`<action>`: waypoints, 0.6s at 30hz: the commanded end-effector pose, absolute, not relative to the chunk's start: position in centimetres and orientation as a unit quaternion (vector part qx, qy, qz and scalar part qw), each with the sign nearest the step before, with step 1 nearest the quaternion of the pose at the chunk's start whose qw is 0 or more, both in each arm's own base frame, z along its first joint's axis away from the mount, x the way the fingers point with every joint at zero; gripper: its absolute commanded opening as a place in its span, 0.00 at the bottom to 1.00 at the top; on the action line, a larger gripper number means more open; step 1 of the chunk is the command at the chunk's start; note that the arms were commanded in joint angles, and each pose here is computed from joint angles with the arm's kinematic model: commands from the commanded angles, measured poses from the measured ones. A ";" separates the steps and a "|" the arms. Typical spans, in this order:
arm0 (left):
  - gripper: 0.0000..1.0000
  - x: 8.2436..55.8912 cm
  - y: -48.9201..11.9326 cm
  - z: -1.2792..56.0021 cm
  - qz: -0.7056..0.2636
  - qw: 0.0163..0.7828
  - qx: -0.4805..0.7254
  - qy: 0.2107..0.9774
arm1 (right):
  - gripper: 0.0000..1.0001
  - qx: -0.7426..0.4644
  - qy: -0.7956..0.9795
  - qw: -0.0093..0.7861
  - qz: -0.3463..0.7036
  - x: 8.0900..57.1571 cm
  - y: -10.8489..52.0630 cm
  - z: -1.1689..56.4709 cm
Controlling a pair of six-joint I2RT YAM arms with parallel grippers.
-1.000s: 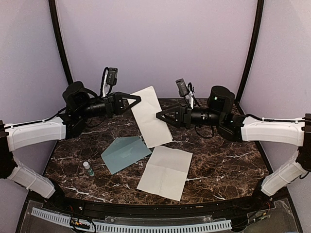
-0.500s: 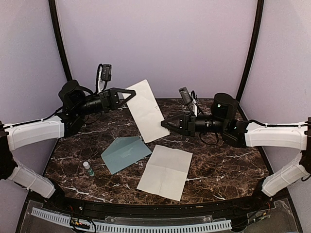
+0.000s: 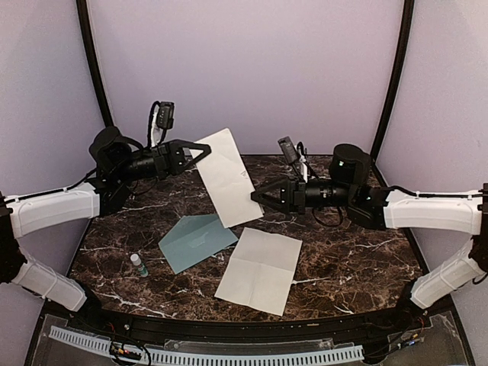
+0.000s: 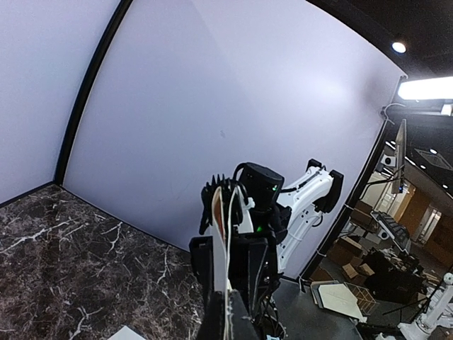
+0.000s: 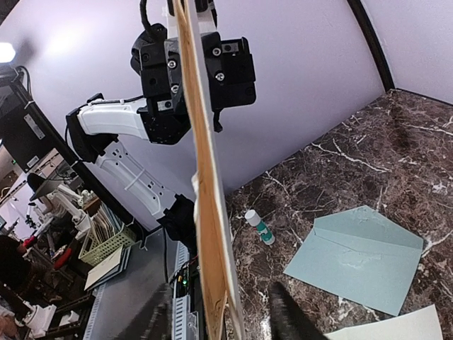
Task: Place the letter into the envelope and seal it
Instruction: Fold the letter.
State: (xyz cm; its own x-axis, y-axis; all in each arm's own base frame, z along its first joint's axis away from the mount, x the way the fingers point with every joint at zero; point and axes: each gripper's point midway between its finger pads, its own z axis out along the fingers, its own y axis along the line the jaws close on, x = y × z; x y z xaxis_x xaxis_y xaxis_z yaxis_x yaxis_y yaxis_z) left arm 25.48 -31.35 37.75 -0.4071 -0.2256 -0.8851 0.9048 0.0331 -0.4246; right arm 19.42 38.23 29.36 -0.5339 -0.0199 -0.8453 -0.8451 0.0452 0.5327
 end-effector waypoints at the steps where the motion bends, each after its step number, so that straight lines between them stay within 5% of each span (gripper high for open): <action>1: 0.00 22.9 -31.3 37.3 -0.646 0.414 0.350 0.537 | 0.58 -0.367 0.607 0.377 0.596 20.0 39.3 32.6; 6: 0.00 21.9 -31.6 36.0 -0.646 0.385 0.369 0.545 | 0.60 -0.391 0.587 0.373 0.603 20.5 40.9 33.5; 11: 0.00 22.5 -31.8 34.9 -0.637 0.382 0.360 0.565 | 0.45 -0.407 0.569 0.354 0.621 20.2 42.0 33.8; 15: 0.00 23.2 -31.9 34.5 -0.632 0.387 0.351 0.573 | 0.42 -0.413 0.567 0.342 0.625 19.8 42.2 33.5; 18: 0.00 23.5 -32.2 34.2 -0.632 0.383 0.349 0.576 | 0.28 -0.415 0.569 0.333 0.627 19.5 42.3 33.1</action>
